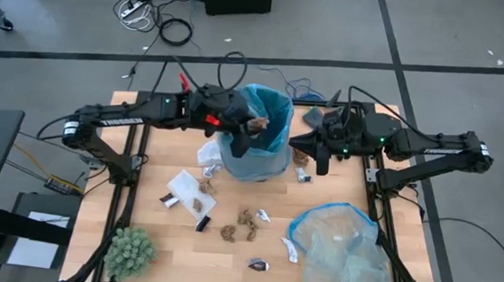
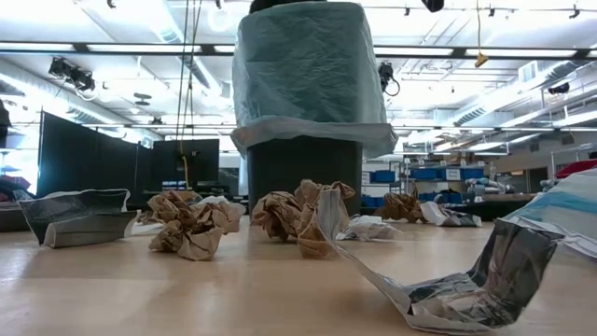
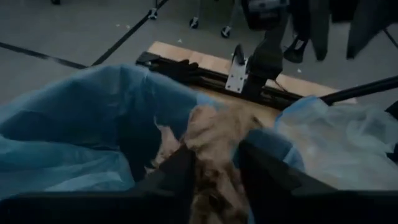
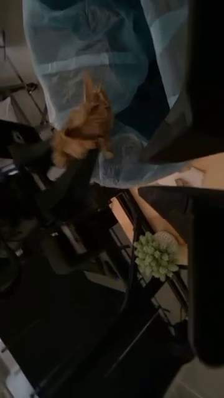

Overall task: Place trash/remove bag and relplace
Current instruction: Put the brown napkin into the trash bin

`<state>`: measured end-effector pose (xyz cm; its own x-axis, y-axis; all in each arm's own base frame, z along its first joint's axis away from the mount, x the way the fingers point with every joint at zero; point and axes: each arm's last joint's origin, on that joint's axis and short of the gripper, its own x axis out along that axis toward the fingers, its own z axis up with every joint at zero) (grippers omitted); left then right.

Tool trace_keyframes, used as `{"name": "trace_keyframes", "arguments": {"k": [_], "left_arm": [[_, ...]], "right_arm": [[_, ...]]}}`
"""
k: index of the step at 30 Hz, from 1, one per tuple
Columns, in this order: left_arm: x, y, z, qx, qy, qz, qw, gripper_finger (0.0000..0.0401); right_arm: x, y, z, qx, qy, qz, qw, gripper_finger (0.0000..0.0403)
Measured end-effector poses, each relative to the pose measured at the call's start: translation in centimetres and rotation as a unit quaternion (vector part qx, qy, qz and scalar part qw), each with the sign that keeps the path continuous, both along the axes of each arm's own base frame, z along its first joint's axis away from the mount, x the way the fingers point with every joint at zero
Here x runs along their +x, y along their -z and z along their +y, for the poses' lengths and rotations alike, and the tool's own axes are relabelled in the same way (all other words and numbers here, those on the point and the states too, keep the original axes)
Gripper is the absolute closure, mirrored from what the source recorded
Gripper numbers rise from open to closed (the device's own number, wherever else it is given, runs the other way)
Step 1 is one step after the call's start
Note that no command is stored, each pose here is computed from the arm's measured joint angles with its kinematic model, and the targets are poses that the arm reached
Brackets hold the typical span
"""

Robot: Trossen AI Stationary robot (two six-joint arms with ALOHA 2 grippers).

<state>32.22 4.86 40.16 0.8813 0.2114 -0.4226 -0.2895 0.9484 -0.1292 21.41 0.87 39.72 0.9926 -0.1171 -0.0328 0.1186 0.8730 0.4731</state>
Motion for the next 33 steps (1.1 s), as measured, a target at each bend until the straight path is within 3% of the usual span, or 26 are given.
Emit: {"name": "trace_keyframes", "arguments": {"k": [5, 10, 13, 17, 23, 26, 30, 33], "left_arm": [[-0.8, -2.1, -0.1, -0.002, -0.001, 0.001, 1.000, 0.0187], [-1.9, -3.9, -0.1, 0.010, -0.026, 0.010, 1.000, 0.0178], [-2.4, -4.8, 0.1, 0.006, -0.078, 0.006, 0.997, 0.0178], [-2.6, -6.1, 0.2, -0.039, -0.133, -0.045, 0.989, 0.0178], [-3.2, -8.5, 0.0, -0.135, -0.144, -0.127, 0.972, 0.0178], [-3.3, -10.0, -0.1, -0.221, -0.107, -0.185, 0.952, 0.0178], [-3.3, -12.9, -0.9, -0.348, -0.022, -0.301, 0.888, 0.0178], [-3.4, -13.9, -1.8, -0.373, 0.018, -0.332, 0.866, 0.0178]], "right_arm": [[0.5, -0.1, 0.2, -0.012, -0.005, -0.014, 1.000, 0.0267], [1.4, 0.0, 0.3, -0.013, -0.005, -0.023, 1.000, 0.0233], [1.8, -0.2, 0.3, -0.013, -0.005, -0.043, 0.999, 0.0230], [1.6, -1.7, 0.3, -0.033, -0.001, -0.122, 0.992, 0.0233], [0.2, -4.6, -0.1, -0.073, 0.037, -0.263, 0.961, 0.0236], [-0.5, -5.2, -0.5, -0.092, 0.097, -0.275, 0.952, 0.0236], [-1.1, -5.3, -1.1, -0.118, 0.202, -0.244, 0.941, 0.0236], [-1.5, -5.2, -1.5, -0.130, 0.278, -0.212, 0.928, 0.0236]]}}
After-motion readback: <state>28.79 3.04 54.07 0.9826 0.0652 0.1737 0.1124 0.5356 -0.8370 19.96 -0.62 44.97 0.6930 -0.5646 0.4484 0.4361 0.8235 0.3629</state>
